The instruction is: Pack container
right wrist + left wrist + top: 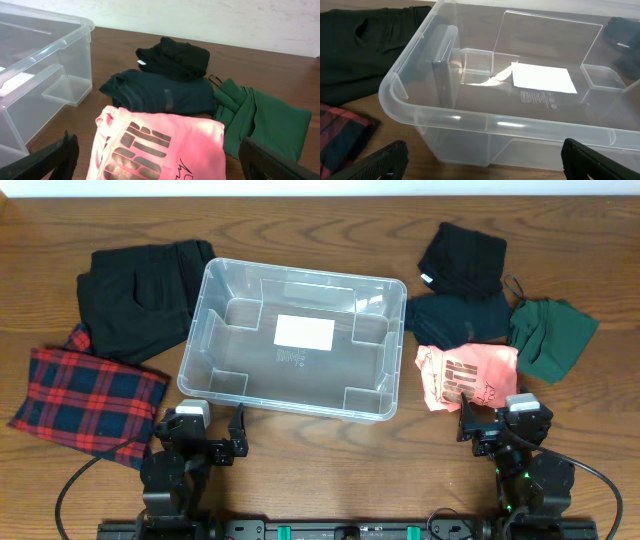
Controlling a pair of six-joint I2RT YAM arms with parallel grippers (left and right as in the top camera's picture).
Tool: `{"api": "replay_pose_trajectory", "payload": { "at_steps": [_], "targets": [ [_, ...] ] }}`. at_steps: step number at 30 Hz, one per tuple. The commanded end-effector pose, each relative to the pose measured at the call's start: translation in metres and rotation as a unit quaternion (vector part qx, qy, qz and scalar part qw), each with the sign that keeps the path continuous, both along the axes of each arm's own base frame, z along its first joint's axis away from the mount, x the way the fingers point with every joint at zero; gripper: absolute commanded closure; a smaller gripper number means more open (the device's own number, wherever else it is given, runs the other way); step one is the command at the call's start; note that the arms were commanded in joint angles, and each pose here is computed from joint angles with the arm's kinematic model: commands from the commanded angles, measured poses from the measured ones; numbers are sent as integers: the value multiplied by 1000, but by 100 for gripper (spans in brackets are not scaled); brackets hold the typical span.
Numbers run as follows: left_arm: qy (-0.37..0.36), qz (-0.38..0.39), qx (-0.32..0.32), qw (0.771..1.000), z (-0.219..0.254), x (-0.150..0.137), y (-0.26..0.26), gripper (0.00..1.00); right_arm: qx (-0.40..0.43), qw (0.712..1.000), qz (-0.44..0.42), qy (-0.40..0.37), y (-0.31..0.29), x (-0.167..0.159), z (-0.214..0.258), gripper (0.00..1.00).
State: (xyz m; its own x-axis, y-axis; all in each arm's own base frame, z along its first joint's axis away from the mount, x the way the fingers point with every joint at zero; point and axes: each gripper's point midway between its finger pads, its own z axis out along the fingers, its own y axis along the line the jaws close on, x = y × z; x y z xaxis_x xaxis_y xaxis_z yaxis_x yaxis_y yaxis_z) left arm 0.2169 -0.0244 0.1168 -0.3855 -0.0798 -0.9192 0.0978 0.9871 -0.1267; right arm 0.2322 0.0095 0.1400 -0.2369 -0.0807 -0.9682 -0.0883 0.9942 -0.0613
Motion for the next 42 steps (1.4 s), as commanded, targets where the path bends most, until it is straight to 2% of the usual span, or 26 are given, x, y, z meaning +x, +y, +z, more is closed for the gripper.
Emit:
{"api": "replay_pose_trajectory", "payload": {
  "at_steps": [1,23,30,34,38,40,42],
  "targets": [
    [11,-9,6,1000,-10,0,-2,2,3,1000,-1,1,0,0,-1,1],
    [10,-11,5,1000,-10,0,-3,2,3,1000,-1,1,0,0,-1,1],
    [1,-23,-15,1000,-4,1,-9,2,3,1000,-1,1,0,0,-1,1],
    [9,9,-45,999,-4,2,-3,2,3,1000,-1,1,0,0,-1,1],
    [-13,48,-44,998,25,4,10,2,3,1000,-1,1,0,0,-1,1],
    [-38,75,-37,996,56,4,20,2,3,1000,-1,1,0,0,-1,1],
    [-58,136,-43,988,93,2,40,2,3,1000,-1,1,0,0,-1,1]
  ]
}}
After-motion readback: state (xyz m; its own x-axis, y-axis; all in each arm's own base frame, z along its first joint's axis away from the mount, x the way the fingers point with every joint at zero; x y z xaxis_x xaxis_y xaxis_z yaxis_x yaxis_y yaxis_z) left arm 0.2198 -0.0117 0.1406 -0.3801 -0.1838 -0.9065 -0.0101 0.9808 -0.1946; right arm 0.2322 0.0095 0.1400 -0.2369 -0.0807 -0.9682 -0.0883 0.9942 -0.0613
